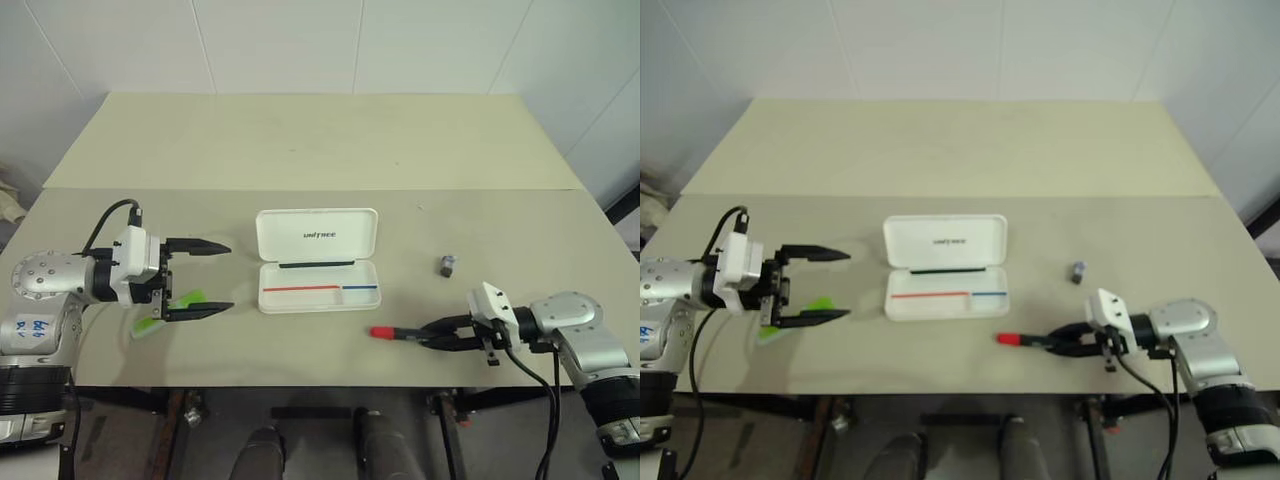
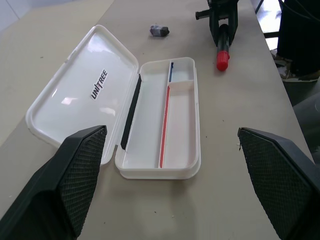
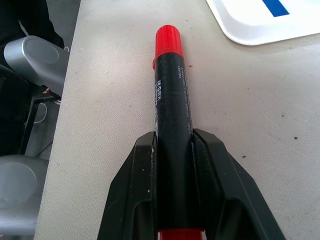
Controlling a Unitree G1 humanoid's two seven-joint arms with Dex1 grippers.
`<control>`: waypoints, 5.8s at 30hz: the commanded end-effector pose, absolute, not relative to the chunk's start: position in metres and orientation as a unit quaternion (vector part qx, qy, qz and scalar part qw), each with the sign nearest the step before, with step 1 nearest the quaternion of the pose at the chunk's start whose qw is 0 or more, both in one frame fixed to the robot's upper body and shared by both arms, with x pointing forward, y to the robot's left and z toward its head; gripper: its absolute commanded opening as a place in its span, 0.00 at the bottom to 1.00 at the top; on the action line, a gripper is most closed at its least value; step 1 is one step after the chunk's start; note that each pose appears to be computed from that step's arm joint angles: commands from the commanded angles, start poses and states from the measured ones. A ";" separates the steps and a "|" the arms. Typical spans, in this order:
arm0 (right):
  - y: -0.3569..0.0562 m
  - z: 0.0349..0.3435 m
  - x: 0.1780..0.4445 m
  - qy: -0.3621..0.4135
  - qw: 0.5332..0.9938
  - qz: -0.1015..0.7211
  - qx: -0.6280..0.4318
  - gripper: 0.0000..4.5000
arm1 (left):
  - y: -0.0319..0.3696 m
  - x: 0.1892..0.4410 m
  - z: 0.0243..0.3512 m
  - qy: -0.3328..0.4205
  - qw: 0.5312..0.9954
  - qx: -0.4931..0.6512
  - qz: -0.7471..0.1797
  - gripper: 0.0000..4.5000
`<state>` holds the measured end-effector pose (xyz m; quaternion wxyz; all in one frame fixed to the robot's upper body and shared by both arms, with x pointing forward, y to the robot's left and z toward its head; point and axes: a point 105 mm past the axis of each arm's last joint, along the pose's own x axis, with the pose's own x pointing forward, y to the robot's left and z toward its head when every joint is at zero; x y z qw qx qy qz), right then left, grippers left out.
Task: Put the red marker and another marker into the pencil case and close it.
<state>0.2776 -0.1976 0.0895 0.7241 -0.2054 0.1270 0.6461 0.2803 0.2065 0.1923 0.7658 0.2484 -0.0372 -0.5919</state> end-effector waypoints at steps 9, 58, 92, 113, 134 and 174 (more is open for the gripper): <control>-0.179 0.126 0.299 0.067 0.716 0.649 -0.246 0.15 | 0.217 0.279 0.200 -0.051 0.772 0.274 -0.571 1.00; -0.046 0.170 0.359 -0.063 0.675 0.682 -0.274 0.99 | 0.201 0.281 0.197 -0.069 0.782 0.256 -0.565 1.00; -0.125 0.208 0.293 -0.068 0.713 0.658 -0.232 0.99 | 0.324 0.258 0.109 0.131 0.885 0.190 -0.406 1.00; -0.123 0.211 0.291 -0.078 0.723 0.647 -0.230 1.00 | 0.319 0.261 0.093 0.151 0.878 0.167 -0.423 0.25; -0.143 0.191 0.297 -0.066 0.747 0.620 -0.230 1.00 | 0.226 0.295 0.166 0.039 0.793 0.254 -0.553 0.25; -0.141 0.176 0.277 -0.075 0.800 0.557 -0.208 1.00 | 0.118 0.320 0.147 0.065 0.714 0.264 -0.646 0.25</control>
